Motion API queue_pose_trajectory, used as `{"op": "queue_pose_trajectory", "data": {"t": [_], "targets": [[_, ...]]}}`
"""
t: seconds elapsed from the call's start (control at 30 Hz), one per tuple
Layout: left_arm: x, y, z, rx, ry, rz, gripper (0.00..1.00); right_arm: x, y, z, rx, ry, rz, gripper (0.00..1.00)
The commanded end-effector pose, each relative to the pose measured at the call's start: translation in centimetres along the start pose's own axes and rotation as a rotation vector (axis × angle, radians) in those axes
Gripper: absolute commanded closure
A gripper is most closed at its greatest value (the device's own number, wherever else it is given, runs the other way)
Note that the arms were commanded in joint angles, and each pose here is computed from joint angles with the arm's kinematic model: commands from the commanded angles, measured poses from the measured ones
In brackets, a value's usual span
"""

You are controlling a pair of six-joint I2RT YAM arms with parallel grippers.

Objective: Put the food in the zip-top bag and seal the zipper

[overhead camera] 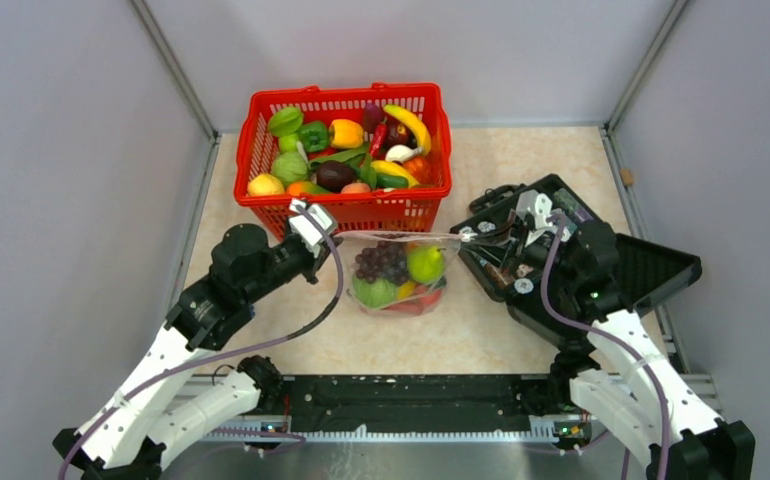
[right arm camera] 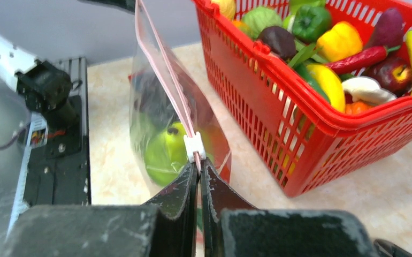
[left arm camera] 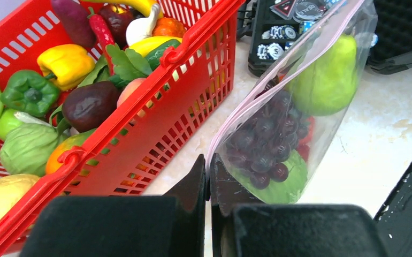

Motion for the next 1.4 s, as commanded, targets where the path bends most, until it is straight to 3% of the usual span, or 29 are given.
{"op": "queue_pose_trajectory", "data": {"t": [0.0,0.1,0.27,0.3,0.33,0.37,0.43,0.47,0.5,0.53,0.63,0.97,1.23,1.37], "targets": [[2.2,1.6,2.2,-0.059,-0.039,0.131,1.00,0.8,0.7,1.0,0.107,0.067,0.056,1.00],[2.1,1.7,2.2,-0.063,-0.032,0.129,1.00,1.4,0.9,1.5,0.155,0.048,0.101,1.00],[1.8,1.3,2.5,-0.071,-0.010,0.103,0.98,1.7,0.7,2.7,0.111,0.046,0.098,1.00],[1.9,1.3,2.7,-0.074,0.000,0.106,0.88,1.8,0.6,2.7,0.102,0.041,0.111,1.00],[1.9,1.3,3.0,-0.085,0.005,0.108,0.69,1.7,0.5,2.8,0.094,0.033,0.114,1.00],[1.9,1.3,3.5,-0.101,0.012,0.100,0.57,1.6,0.4,2.7,0.088,0.015,0.111,1.00],[1.5,1.5,4.7,-0.143,0.016,0.056,0.55,1.3,0.1,2.6,0.076,-0.005,0.104,1.00],[1.3,1.6,5.3,-0.160,0.015,0.036,0.46,1.0,0.0,2.6,0.066,-0.005,0.095,1.00],[1.3,1.8,5.8,-0.173,0.015,0.023,0.27,1.0,-0.1,2.5,0.061,-0.030,0.089,1.00],[1.3,1.9,6.3,-0.184,0.014,0.017,0.15,0.9,-0.2,2.3,0.059,-0.043,0.089,1.00],[1.4,2.2,8.6,-0.251,-0.005,-0.014,0.02,1.0,-0.2,2.1,0.060,-0.058,0.095,1.00],[-2.1,-4.4,12.2,-0.347,-0.101,-0.455,0.01,1.7,-0.5,2.4,0.079,-0.053,0.131,1.00],[-5.1,-9.9,14.0,-0.367,-0.227,-0.584,0.01,2.4,-0.9,2.6,0.091,-0.046,0.150,1.00],[-6.6,-11.8,13.5,-0.327,-0.244,-0.667,0.12,2.5,-1.1,2.6,0.091,-0.046,0.148,1.00]]}}
Point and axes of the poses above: each gripper's point midway between its finger pads, its own y axis back along the fingers, its own x axis along the line the jaws close on, z = x × y, the point moved 5 cm from there along y, back along the fingers, and after that the axes turned 6 degrees about -y, right-handed, at the moved point
